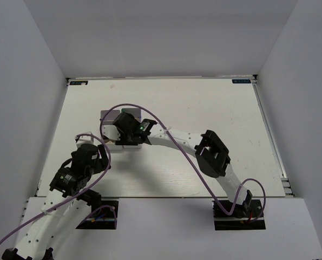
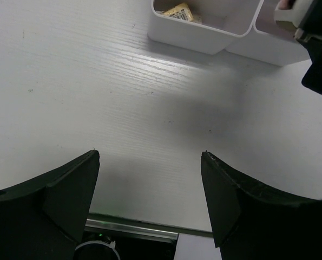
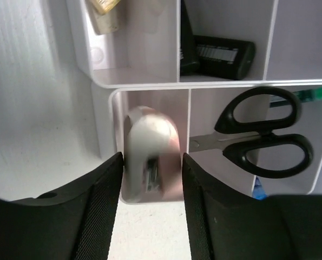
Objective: Sort the stationery into containers
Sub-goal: Place the stapler in the storage box, then reset both arms
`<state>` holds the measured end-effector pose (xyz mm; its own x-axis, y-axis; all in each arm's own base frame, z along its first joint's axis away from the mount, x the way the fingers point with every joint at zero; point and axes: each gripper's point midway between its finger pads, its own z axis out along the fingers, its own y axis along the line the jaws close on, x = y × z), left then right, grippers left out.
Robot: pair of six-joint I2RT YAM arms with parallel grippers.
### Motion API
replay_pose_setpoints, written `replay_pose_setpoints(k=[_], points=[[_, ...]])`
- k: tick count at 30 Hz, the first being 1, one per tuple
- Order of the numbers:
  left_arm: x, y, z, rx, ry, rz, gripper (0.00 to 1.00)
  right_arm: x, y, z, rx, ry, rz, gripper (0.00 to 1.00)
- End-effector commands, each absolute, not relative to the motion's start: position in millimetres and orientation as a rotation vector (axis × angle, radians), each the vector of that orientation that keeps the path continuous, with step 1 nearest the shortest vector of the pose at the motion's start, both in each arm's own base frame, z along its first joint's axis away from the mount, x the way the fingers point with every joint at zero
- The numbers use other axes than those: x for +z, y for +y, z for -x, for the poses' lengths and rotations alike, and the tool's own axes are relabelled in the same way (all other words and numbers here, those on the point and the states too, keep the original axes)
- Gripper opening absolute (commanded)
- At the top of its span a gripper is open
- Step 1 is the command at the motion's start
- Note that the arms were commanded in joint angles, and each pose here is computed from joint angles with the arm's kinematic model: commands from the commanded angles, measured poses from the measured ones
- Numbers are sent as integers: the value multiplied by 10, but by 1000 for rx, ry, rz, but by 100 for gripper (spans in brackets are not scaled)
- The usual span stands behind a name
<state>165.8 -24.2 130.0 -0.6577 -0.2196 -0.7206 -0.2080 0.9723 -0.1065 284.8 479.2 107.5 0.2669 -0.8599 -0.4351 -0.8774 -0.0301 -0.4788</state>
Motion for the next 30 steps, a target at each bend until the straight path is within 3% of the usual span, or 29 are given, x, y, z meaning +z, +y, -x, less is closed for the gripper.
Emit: replay_pose_setpoints(k=[1, 9, 10, 11, 13, 15, 20, 22, 24, 25, 26, 27, 28, 29, 30], points=[[1361, -265, -1665, -44, 2290, 303, 86, 1486, 4947, -2917, 57, 1533, 1743, 51], [1413, -258, -1656, -46, 2287, 313, 84, 1727, 4922, -2932, 74, 1539, 1693, 51], [1428, -253, -1651, -44, 2286, 313, 81, 1734, 4915, -2902, 75, 1545, 1693, 42], [1459, -255, -1657, -49, 2277, 314, 75, 1817, 4886, -2902, 86, 1554, 1670, 27], [1509, -255, -1669, -53, 2265, 309, 35, 1919, 4782, -2896, 87, 1587, 1626, 0], [1529, -257, -1680, -50, 2264, 299, 0, 2104, 4591, -2963, 76, 1630, 1539, 0], [1513, -326, -1733, -58, 2291, 240, 0, 2075, 3944, -3227, 68, 1864, 1375, 0], [1475, -371, -1770, -63, 2310, 211, 35, 2086, 3602, -3369, 140, 2000, 1241, 1], [1441, -424, -1798, -83, 2317, 168, 68, 2196, 3202, -3465, 197, 2085, 1101, 16], [1420, -499, -1795, -122, 2333, 132, 91, 2241, 3087, -3424, 239, 2096, 1048, 22], [1399, -524, -1798, -132, 2337, 99, 97, 2234, 2981, -3424, 250, 2113, 1013, 30], [1418, -561, -1851, -147, 2319, 77, 100, 2073, 2668, -3413, 227, 2189, 928, 61], [1408, -606, -1860, -168, 2320, 49, 100, 2083, 2493, -3415, 179, 2182, 869, 84], [1398, -614, -1873, -168, 2321, 38, 100, 2216, 2375, -3480, 121, 2155, 813, 85], [1404, -635, -1904, -174, 2314, 30, 100, 1914, 2156, -3395, 53, 2221, 807, 87]])
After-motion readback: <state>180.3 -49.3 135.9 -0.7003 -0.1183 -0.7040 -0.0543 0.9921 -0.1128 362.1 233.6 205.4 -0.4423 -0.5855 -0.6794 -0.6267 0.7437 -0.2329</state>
